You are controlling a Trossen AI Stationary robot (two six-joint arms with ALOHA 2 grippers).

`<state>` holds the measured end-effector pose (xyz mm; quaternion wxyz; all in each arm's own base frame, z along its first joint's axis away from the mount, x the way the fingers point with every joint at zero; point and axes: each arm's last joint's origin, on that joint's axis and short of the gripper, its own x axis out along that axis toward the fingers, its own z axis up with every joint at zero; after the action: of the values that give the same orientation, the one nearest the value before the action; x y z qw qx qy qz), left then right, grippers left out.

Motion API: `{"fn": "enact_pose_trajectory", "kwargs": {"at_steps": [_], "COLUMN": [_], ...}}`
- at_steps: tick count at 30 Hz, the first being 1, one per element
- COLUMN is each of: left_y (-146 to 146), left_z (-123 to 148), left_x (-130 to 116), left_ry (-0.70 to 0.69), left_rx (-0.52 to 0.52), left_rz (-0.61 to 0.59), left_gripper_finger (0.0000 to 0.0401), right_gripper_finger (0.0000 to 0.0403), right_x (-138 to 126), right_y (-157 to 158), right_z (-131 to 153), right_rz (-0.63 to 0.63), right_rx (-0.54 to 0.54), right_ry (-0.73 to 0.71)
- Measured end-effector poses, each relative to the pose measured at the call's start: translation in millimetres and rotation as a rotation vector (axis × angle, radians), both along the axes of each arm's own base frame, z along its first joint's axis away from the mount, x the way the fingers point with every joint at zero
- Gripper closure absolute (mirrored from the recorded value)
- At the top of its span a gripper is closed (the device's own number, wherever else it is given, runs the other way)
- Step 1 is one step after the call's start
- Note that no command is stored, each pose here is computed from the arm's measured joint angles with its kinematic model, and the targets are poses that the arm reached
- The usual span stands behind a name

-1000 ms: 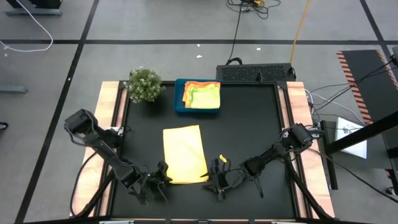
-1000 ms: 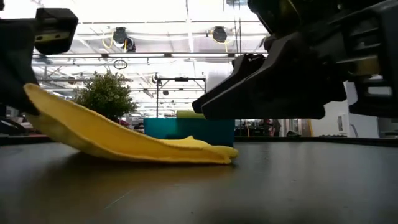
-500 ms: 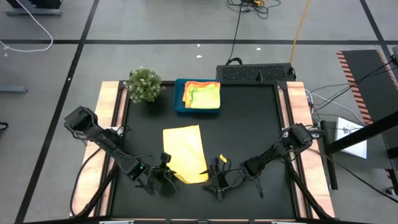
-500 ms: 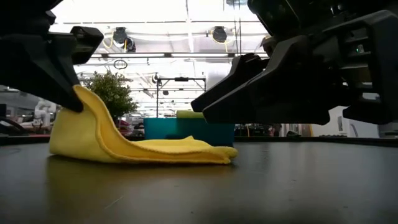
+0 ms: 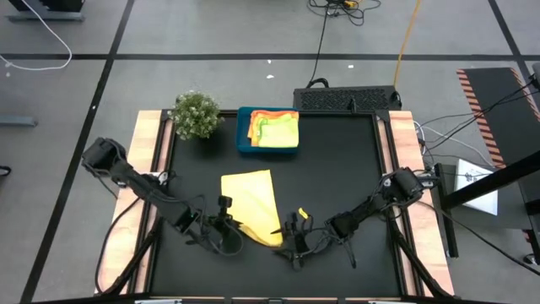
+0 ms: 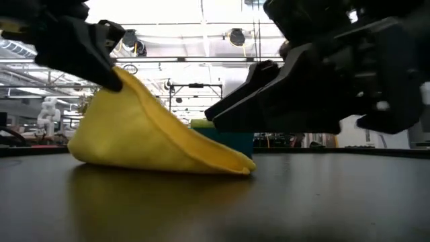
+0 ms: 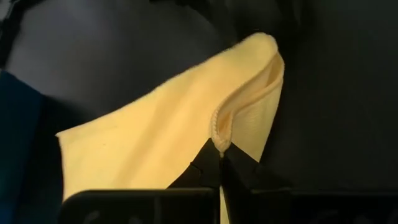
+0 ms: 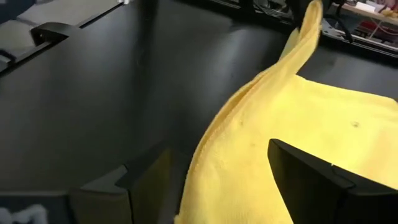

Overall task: Fold microfiber towels
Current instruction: Fold the yellow microfiber towel

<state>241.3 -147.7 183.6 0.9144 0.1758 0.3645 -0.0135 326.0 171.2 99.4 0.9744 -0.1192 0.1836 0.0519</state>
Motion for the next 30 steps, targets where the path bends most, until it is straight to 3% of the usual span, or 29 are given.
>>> {"fn": "enact_pose_trajectory", "kwargs": {"at_steps": [6,13,30], "left_y": [11,15,15], "left_z": [1,-1,-2], "left_x": [4,4,2], "left_ry": [0.008,0.031,0.043], "left_rx": [-0.006,-0.005,-0.007], "left_rz": [0.05,0.076,0.086], "left_gripper_finger": [0.04,0.0401,0.04], "right_gripper_finger": [0.0143,0.0143,0.0162], "right_x": [20,40,16], "right_y": [6,19,35], "right_z": [-22,-22,-20], "right_rz": [-0.005,-0.069,-0.166], "right_rx": [-0.037,-0.1,-0.193], "right_ry": [0.026,0.081,0.231]}}
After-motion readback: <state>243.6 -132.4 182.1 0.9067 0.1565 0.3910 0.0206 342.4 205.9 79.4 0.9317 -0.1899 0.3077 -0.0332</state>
